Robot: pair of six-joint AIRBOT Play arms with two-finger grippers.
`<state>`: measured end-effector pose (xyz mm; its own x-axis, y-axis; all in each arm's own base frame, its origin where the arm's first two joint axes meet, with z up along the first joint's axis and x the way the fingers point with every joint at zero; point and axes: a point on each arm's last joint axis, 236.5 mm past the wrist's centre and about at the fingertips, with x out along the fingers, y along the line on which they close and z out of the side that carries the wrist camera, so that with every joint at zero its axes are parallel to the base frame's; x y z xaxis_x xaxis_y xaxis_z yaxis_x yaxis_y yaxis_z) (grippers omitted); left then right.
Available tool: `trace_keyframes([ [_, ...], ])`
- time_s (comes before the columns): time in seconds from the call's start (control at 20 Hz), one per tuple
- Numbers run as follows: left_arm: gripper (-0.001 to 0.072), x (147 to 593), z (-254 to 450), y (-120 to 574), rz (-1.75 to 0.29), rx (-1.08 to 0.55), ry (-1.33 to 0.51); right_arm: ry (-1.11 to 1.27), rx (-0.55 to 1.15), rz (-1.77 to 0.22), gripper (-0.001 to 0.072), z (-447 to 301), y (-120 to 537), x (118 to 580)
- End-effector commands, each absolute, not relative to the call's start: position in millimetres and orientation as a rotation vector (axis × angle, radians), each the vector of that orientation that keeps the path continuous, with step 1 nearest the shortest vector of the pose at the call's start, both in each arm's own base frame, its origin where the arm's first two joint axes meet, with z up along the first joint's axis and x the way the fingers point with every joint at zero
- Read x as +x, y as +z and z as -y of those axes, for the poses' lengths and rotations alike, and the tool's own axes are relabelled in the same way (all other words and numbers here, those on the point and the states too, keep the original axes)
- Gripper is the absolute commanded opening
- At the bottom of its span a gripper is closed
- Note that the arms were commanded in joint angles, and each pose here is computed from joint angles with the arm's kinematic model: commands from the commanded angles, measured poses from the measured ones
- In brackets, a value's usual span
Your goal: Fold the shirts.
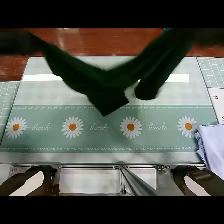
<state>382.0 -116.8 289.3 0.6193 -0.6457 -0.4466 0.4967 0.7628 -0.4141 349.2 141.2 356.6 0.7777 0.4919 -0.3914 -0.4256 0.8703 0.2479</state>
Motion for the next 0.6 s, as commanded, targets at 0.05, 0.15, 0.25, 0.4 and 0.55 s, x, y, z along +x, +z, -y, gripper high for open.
trace_keyframes([
  [0.05,0.0016,308.1,79.3,444.6,-0.211,-0.109,-0.497,0.431,0.063,-0.205,0.0027,-108.2,473.2,266.8],
  [0.15,0.0017,262.1,81.1,480.0,-0.093,-0.024,-0.436,0.433,0.033,-0.203,0.0028,-103.3,474.5,235.5],
  [0.25,0.0016,223.8,80.6,497.9,-0.011,0.057,-0.352,0.411,0.011,-0.184,0.0027,-93.2,478.2,207.3],
  [0.4,0.0016,165.5,85.1,512.3,0.075,0.12,-0.296,0.4,0.021,-0.145,0.0027,-84.9,485.3,169.1],
  [0.55,0.0016,120.7,74.0,515.8,0.123,0.135,-0.248,0.393,0.019,-0.289,0.0027,-80.9,451.6,150.3],
])
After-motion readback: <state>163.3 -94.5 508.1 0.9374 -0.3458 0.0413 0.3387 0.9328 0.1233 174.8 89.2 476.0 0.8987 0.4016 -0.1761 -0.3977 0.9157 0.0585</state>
